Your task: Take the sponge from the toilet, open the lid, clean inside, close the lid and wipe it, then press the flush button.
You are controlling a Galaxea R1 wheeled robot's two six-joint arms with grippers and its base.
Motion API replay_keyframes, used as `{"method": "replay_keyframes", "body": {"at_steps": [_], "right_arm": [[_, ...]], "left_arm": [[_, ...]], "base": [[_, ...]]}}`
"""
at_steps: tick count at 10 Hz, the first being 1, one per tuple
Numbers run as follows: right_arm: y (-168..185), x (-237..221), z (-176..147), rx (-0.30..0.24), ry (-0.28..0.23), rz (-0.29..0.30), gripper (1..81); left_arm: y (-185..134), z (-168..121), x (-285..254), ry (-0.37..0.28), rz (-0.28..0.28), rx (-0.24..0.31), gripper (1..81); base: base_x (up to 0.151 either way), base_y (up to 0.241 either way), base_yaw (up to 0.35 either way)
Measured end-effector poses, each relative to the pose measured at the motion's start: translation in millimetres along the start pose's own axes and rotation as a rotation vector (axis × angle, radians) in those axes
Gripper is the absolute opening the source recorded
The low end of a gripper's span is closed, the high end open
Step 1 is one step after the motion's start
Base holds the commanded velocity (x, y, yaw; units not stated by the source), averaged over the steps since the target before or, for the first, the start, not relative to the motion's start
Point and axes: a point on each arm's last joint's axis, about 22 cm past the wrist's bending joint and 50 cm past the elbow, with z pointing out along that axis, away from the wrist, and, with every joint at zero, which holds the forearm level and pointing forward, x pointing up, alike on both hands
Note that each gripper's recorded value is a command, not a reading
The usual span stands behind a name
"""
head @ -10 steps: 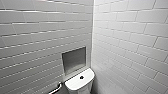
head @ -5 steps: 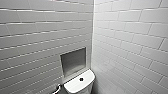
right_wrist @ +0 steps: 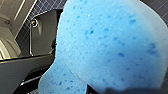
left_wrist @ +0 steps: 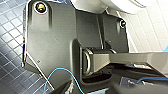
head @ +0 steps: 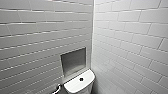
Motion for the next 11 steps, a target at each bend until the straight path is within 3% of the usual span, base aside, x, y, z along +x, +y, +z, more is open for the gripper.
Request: {"method": "replay_keyframes", "body": {"at_steps": [2, 4, 5, 7, 9, 11], "right_arm": [[-9.0, 7.3, -12.5, 0.053, 0.002, 0.001, 1.0], [-7.0, 15.5, -32.7, 0.089, 0.006, 0.011, 1.0], [-1.2, 19.2, -42.1, 0.093, 0.011, 0.019, 1.0], [7.0, 22.4, -50.3, 0.088, 0.017, 0.028, 1.0], [-2.7, 24.0, -43.7, 0.096, 0.02, 0.037, 1.0], [-0.3, 25.0, -43.3, 0.09, 0.022, 0.045, 1.0]], "left_arm": [[-18.6, -19.1, 34.3, 0.04, 0.022, -0.017, 81.1], [-16.9, -23.5, 74.1, 0.083, 0.021, -0.036, 81.1], [-18.4, -25.2, 77.8, 0.086, -0.008, -0.037, 81.1], [-34.2, -32.4, 52.5, 0.06, -0.122, -0.014, 81.1], [-53.6, -45.9, 25.0, 0.031, -0.157, 0.009, 81.1], [-58.0, -58.6, 27.7, 0.042, -0.179, -0.027, 81.1]], "base": [[0.0, 0.0, 0.0], [0.0, 0.0, 0.0], [0.0, 0.0, 0.0], [0.0, 0.0, 0.0], [0.0, 0.0, 0.0], [0.0, 0.0, 0.0]]}}
